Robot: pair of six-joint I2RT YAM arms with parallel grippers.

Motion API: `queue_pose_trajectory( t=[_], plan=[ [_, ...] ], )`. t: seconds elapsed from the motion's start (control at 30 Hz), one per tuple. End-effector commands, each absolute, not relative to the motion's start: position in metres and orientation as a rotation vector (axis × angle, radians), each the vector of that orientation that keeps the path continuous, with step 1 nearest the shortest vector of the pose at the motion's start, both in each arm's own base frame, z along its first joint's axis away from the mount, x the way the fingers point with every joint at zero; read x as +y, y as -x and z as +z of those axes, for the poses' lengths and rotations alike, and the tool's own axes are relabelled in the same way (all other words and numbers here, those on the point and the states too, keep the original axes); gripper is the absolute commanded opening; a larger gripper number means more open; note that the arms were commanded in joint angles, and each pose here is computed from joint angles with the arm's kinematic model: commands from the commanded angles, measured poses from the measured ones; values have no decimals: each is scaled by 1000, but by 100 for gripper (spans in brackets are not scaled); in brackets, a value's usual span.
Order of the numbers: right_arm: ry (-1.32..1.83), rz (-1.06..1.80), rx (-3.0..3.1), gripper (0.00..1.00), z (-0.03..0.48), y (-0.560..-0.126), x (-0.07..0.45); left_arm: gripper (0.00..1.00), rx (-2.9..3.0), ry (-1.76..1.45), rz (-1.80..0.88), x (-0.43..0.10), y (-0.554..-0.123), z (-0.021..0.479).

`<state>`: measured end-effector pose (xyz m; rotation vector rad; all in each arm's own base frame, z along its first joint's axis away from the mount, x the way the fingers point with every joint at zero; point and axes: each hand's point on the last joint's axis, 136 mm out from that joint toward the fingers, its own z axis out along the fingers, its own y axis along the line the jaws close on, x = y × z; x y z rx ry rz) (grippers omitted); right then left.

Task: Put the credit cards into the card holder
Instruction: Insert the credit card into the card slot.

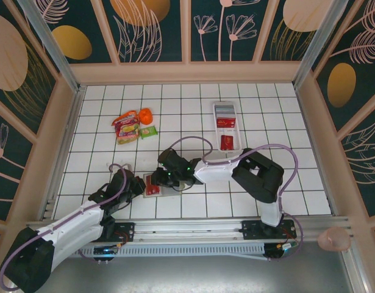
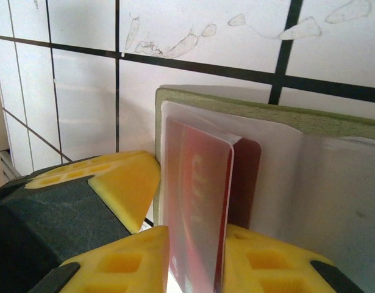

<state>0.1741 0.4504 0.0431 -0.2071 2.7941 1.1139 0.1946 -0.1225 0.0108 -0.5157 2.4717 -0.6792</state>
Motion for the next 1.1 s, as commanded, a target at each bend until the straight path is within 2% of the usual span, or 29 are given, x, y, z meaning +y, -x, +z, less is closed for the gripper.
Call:
queue_pose_trajectory(
  t=[0.0, 0.1, 0.37, 0.53, 0.97, 1.07],
  plan=[
    [216, 1020, 2816, 28, 34, -172, 449, 0, 2624, 475, -718, -128, -164, -15],
    [211, 1070, 2808, 28, 34, -169, 455, 0, 2623, 477, -730, -128, -163, -16],
    [200, 975, 2814, 33, 37, -173, 441, 0, 2610, 478, -735, -128, -164, -13],
    [217, 976, 2816, 29, 38, -173, 443, 0, 2610, 476, -761, -131, -162, -15],
    [154, 894, 2805, 31, 37, -185, 413, 0, 2554, 403, -1032, -167, -167, 9],
    [154, 850, 2801, 31, 39, -188, 409, 0, 2564, 385, -900, -159, -179, 15]
  ],
)
